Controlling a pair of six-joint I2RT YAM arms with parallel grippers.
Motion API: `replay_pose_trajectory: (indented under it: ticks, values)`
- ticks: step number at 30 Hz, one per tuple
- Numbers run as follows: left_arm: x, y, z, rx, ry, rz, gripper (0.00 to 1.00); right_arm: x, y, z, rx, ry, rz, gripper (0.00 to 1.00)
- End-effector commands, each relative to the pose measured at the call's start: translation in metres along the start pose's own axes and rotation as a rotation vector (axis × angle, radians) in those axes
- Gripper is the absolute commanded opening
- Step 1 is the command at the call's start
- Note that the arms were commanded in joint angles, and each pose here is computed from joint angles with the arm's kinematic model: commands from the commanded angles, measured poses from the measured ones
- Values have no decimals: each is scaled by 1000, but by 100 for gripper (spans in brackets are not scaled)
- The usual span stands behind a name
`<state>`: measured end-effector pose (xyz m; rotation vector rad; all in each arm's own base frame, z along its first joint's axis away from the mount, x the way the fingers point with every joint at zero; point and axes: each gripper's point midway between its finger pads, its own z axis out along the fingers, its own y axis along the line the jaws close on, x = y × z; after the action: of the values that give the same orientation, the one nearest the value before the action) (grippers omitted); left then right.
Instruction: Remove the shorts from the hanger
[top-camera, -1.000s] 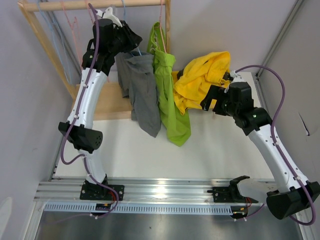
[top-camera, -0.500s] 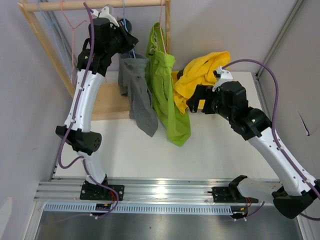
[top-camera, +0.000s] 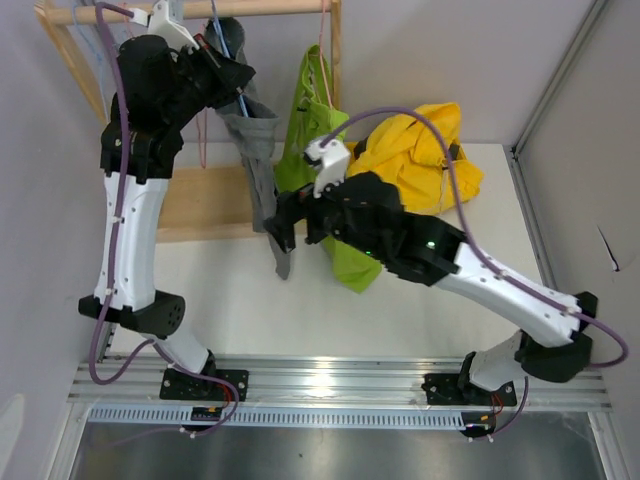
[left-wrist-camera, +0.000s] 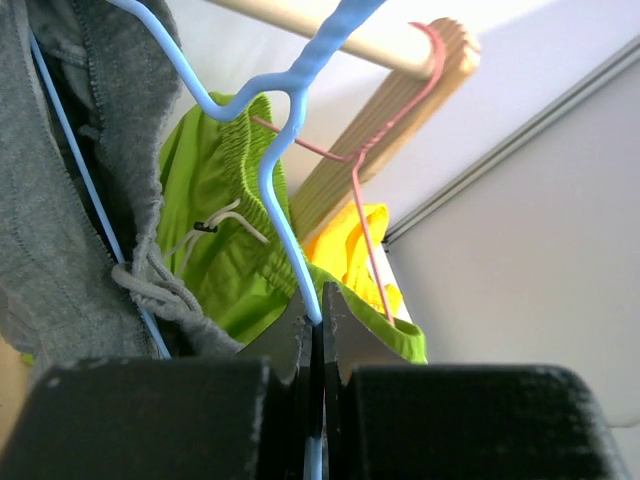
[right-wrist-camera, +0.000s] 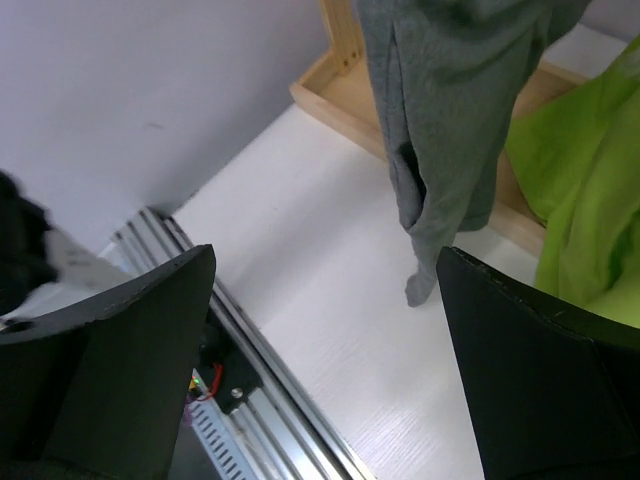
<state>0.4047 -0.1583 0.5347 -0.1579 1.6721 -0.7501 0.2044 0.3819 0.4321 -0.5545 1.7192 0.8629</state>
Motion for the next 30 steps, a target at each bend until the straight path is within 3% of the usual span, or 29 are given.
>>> replay_pose_trajectory:
  ticks: [1,13,14,15,16,17,18,22,23,25,26,30]
  values:
    - [-28,-31,-33,96,-88,20,0,8,0,34,51,8,-38,99]
    - [-14,-32,-83,99,-66,29,0,3,1,85,143,-71,-52,99]
    - [-14,-32,-85,101,-69,31,0,3,1,86,146,-77,-55,93]
    - [-13,-31,-88,98,-67,30,0,4,3,89,144,-85,-49,78]
    - [-13,-32,-91,100,-70,31,0,15,1,90,152,-69,-57,55]
    - [-13,-32,-92,99,-72,34,0,22,9,89,143,-63,-55,10]
    - [-12,-31,-92,95,-69,36,0,24,12,82,145,-67,-46,0]
    - [-17,-28,-90,73,-82,64,0,67,29,51,168,-31,-29,0]
    - [-21,-26,-90,57,-96,71,0,98,44,40,145,19,-50,0]
    - [-29,-25,-88,42,-115,92,0,109,52,16,156,14,-12,0]
    - [-30,-21,-85,23,-118,98,0,136,67,3,127,62,-36,0]
    - [-42,-16,-81,-15,-153,133,0,168,89,-28,138,100,-31,0]
